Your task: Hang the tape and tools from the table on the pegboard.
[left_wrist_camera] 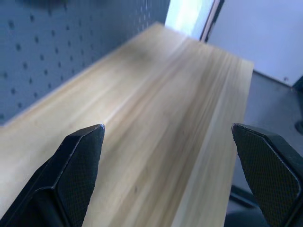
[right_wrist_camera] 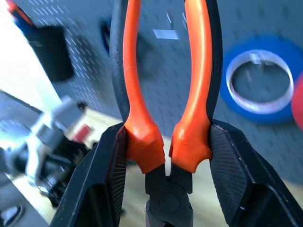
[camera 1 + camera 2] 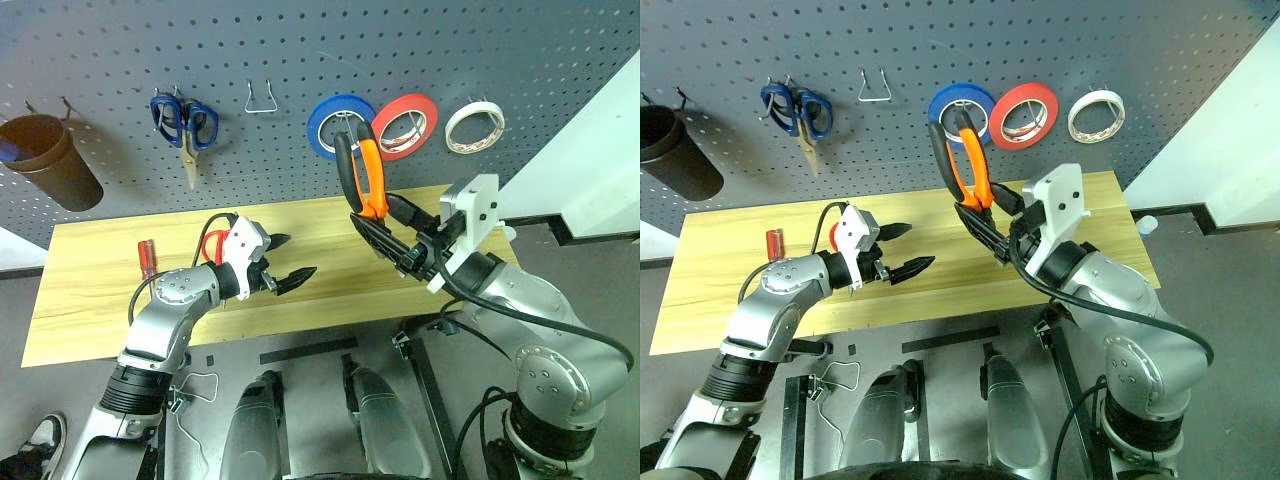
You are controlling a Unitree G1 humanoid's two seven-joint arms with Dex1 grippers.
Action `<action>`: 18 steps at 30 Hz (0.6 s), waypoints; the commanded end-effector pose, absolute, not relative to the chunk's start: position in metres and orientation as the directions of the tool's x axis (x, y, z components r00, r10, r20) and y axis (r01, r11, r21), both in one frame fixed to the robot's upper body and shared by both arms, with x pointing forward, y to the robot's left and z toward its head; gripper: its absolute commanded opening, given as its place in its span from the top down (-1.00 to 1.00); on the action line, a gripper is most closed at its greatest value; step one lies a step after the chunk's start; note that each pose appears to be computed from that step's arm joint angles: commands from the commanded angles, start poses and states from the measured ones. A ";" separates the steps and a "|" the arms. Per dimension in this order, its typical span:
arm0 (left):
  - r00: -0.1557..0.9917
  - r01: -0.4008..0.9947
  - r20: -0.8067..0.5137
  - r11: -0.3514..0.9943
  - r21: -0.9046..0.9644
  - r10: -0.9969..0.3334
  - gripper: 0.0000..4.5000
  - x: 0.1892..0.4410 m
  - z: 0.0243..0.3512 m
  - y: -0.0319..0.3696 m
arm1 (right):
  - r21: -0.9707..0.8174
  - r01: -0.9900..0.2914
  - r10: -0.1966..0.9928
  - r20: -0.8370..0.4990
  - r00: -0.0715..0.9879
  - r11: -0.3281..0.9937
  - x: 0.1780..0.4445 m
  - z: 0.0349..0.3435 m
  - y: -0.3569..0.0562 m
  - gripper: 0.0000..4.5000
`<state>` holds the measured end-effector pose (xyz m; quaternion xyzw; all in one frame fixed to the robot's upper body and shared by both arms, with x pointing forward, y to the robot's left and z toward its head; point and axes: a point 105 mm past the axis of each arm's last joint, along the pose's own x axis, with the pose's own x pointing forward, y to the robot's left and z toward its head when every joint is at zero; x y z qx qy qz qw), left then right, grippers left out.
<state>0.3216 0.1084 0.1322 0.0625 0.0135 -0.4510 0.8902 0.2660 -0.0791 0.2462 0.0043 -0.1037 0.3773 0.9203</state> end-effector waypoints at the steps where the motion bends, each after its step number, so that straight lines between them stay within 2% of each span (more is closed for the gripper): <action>1: 0.608 0.786 0.041 0.609 0.112 -0.793 -1.00 0.317 0.153 0.109 | -0.137 -0.664 0.666 0.332 0.668 0.735 0.266 0.284 -0.077 0.06; 9: 0.631 0.761 0.109 0.640 0.106 -0.768 -1.00 0.312 0.160 0.109 | -0.172 -0.569 0.586 0.396 0.707 0.804 0.306 0.311 -0.076 0.06; 18: 0.661 0.734 0.127 0.672 0.093 -0.739 -1.00 0.309 0.157 0.110 | -0.227 -0.570 0.604 0.451 0.657 0.790 0.325 0.336 -0.056 0.06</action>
